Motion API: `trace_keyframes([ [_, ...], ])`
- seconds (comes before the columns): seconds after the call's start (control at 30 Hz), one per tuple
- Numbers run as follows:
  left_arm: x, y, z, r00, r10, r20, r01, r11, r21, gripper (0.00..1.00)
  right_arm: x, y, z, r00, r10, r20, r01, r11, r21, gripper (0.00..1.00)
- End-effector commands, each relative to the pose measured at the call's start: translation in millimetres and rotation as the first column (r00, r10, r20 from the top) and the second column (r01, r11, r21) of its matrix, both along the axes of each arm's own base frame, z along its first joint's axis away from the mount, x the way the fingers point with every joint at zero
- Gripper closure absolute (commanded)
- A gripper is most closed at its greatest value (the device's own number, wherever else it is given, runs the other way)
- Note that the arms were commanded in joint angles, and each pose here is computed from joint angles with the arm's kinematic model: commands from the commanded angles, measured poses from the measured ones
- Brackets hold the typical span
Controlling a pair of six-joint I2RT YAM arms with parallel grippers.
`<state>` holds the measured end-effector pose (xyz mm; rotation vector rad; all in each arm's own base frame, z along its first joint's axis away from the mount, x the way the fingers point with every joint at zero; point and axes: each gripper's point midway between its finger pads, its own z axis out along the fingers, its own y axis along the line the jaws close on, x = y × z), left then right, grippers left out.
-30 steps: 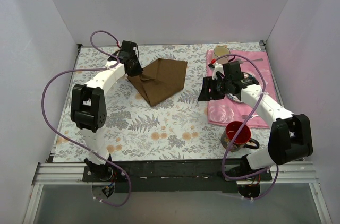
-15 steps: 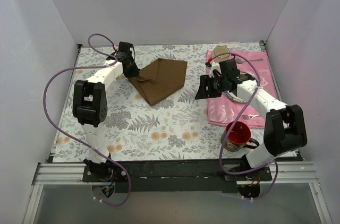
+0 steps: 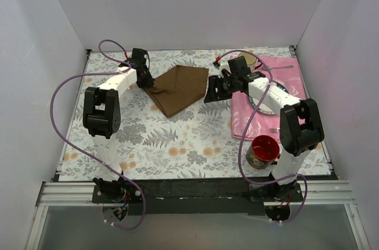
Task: Fold the napkin, place the utensils inside, and roll it up
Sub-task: Fold the napkin
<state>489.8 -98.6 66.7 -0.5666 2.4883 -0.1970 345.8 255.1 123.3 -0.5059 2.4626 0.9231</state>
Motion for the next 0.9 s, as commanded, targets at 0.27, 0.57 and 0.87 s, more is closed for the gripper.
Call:
trace_keyframes([
  [0.27,13.1,25.0,11.1,0.998,0.053,0.036,-0.055,0.998,0.033,1.0,26.8,69.0,3.9,0.995,0.097,0.028,-0.098,0.994,0.047,0.36],
  [0.57,25.2,29.7,11.6,0.997,0.058,0.042,-0.06,0.998,0.036,0.82,39.4,107.3,3.8,0.99,0.138,0.04,-0.141,0.987,0.072,0.35],
  [0.87,28.9,26.0,74.0,0.983,0.057,0.176,-0.057,0.998,-0.004,0.5,50.1,135.7,0.7,0.987,0.153,0.058,-0.159,0.98,0.121,0.35],
])
